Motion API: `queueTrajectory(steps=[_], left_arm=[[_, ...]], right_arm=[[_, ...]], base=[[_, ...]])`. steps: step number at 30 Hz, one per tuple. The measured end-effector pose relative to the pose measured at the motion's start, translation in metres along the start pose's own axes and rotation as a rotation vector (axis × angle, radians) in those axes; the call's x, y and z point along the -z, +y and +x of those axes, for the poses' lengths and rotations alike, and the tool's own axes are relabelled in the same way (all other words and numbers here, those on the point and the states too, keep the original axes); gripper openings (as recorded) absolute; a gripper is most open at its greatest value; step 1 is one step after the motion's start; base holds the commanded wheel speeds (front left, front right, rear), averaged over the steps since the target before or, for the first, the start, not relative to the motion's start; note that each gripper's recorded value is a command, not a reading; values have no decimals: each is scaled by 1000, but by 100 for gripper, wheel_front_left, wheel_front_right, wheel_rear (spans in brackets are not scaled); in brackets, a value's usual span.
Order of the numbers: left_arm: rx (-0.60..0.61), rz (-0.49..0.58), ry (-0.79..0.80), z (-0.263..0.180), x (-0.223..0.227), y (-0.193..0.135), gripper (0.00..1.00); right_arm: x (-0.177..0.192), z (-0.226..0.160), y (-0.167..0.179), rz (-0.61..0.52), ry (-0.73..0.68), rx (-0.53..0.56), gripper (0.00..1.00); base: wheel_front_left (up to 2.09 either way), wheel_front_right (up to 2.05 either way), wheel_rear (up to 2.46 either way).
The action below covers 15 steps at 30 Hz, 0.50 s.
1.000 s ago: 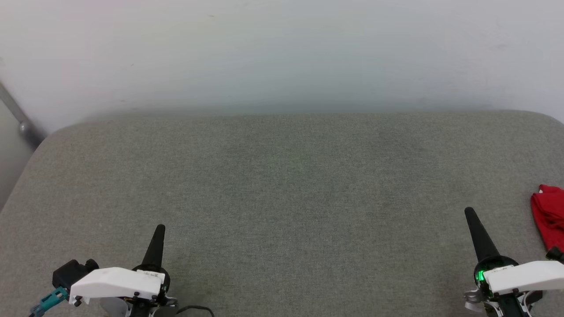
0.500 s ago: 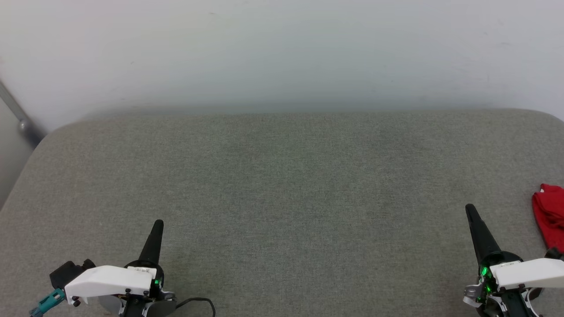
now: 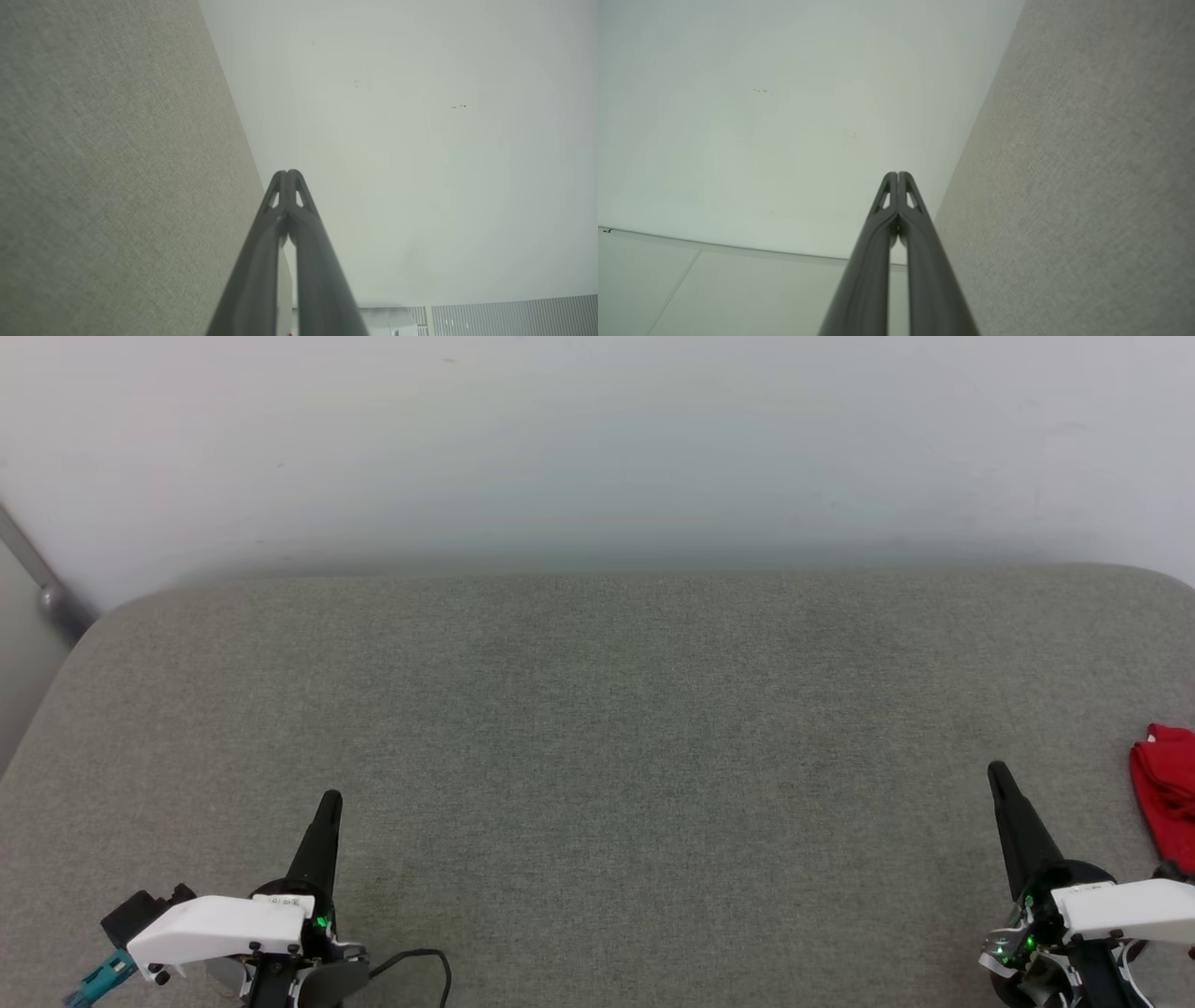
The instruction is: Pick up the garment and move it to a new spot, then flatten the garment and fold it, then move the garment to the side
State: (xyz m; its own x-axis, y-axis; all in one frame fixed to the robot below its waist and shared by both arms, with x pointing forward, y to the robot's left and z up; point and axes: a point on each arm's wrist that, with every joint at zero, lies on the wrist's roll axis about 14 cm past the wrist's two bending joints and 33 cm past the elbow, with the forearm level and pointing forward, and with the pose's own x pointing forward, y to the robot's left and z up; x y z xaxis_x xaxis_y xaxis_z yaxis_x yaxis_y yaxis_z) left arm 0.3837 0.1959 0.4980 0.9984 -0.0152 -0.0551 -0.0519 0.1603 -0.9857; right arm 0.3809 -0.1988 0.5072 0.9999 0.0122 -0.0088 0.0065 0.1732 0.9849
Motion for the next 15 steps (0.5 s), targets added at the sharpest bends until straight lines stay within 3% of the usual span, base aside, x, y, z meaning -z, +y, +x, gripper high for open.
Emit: queueTrajectory(steps=[15], left_arm=[[30,-114,-15,2,-4,-4,0]], right_arm=[[-1,5,-2,121,-9,1,0]], base=[[0,0,0]])
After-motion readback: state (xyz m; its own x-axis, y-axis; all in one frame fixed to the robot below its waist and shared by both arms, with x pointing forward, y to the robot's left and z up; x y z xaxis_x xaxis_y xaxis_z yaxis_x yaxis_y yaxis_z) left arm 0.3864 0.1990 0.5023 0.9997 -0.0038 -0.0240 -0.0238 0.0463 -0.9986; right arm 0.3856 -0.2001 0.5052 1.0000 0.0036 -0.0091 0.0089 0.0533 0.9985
